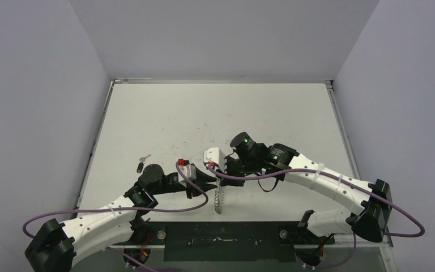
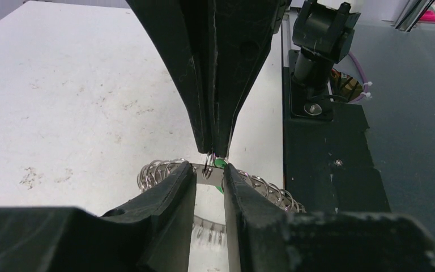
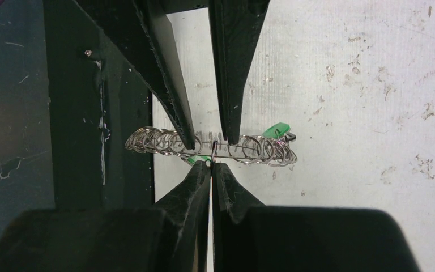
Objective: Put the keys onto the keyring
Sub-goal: Adjust the key on the keyring.
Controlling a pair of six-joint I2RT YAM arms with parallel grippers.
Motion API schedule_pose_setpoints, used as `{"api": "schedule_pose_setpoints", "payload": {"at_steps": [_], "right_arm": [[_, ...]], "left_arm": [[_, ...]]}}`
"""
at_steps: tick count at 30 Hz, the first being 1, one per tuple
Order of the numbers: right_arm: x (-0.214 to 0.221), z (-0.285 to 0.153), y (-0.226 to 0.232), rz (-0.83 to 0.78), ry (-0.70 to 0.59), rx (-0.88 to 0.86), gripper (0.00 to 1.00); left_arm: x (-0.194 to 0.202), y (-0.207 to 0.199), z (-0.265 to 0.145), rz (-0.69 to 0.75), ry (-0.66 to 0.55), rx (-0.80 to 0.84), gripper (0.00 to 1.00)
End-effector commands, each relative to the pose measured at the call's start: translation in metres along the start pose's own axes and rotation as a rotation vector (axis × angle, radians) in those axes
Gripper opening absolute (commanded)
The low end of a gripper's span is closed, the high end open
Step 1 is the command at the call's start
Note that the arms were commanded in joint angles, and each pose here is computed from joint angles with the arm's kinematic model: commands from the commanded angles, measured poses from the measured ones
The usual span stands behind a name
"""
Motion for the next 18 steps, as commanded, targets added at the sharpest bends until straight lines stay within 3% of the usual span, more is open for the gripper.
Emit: {"api": "schedule_pose_setpoints", "payload": {"at_steps": [1, 4, 9, 12, 18], "right_arm": [[-0.027, -0.016, -0.006, -0.053, -0.108, 0.038, 0.0], [-0.028, -0.015, -0.006, -0.049, -0.111, 0.036, 0.0], [-0.03, -0.015, -0.006, -0.043, -0.118, 0.035, 0.0], [-0.031, -0.015, -0.007, -0.042, -0.12, 0.034, 0.0], [-0.03, -0.012, -0.007, -0.036, -0.114, 0.031, 0.0]], "left_arm": [[-0.016, -0.002, 0.005, 0.079, -0.075, 0.034, 0.19], [-0.016, -0.003, 0.007, 0.08, -0.068, 0.045, 0.1], [-0.014, -0.004, 0.011, 0.077, -0.05, 0.063, 0.11], [-0.013, -0.005, 0.014, 0.084, -0.04, 0.076, 0.17], [-0.014, -0.004, 0.017, 0.105, -0.04, 0.081, 0.14]]}}
Point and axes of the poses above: each gripper's point midway between its finger pads, its own z axis out along the fingers, its own y axis along the line the jaws close on, x = y × z, the point moved 6 cm from there along -z, back along the fingers, and after that the axes turned 6 degrees about -z, right-handed, at the moved point
